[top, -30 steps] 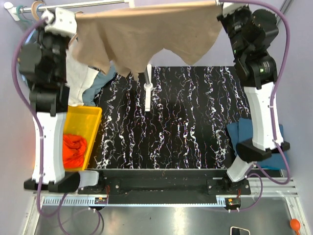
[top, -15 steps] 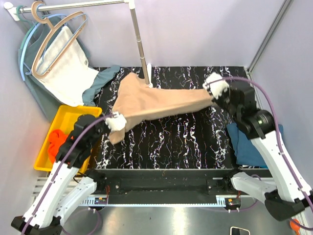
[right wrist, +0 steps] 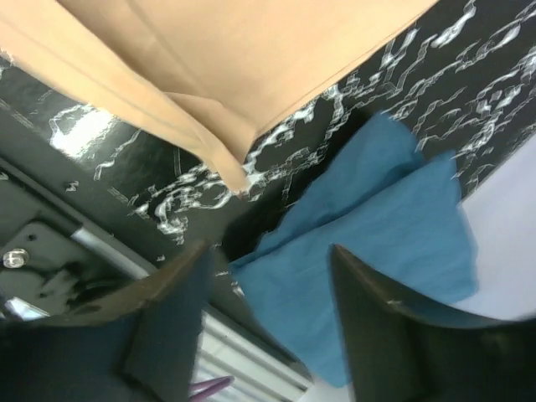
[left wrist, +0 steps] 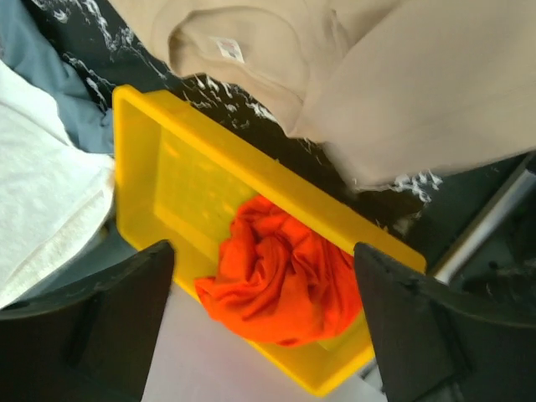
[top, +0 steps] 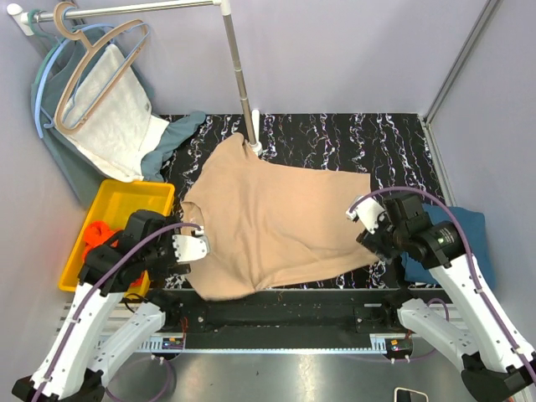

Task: Fold and stack the t-shirts
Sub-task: Flatten the tshirt out

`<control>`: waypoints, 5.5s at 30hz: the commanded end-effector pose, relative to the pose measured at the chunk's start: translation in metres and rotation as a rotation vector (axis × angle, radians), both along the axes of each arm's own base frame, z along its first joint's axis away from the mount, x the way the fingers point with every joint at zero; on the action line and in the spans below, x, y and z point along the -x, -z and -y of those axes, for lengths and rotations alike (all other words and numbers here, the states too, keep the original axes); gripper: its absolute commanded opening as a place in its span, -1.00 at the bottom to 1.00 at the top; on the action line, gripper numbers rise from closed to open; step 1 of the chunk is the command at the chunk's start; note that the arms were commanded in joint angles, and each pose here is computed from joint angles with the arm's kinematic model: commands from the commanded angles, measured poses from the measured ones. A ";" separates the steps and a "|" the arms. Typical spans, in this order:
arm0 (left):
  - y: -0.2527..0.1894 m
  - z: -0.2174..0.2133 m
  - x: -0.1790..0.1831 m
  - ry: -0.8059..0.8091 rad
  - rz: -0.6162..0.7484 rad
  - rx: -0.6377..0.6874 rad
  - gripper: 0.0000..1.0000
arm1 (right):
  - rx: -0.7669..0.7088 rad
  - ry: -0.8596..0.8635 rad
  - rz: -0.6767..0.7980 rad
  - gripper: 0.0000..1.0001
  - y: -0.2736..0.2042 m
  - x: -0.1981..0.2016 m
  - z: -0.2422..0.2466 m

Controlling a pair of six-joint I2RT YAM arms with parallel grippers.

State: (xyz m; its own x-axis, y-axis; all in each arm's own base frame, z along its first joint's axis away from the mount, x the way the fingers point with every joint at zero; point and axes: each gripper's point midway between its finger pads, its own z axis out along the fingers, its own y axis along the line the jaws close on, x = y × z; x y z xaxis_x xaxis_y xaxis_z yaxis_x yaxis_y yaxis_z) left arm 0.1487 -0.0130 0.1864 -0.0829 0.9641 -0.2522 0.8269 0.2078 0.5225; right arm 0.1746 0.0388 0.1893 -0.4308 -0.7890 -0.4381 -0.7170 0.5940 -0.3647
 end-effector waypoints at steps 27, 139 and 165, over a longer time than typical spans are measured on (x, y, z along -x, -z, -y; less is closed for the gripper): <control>-0.024 0.062 -0.312 -0.406 0.265 0.298 0.98 | -0.104 0.420 0.345 0.99 -0.042 -0.256 0.018; 0.142 0.046 -0.405 -0.355 0.193 -0.140 0.98 | 0.181 0.432 0.268 0.94 0.142 -0.372 0.025; 0.140 0.039 -0.488 -0.376 0.361 -0.193 0.98 | 0.257 0.444 0.394 0.95 0.130 -0.445 0.032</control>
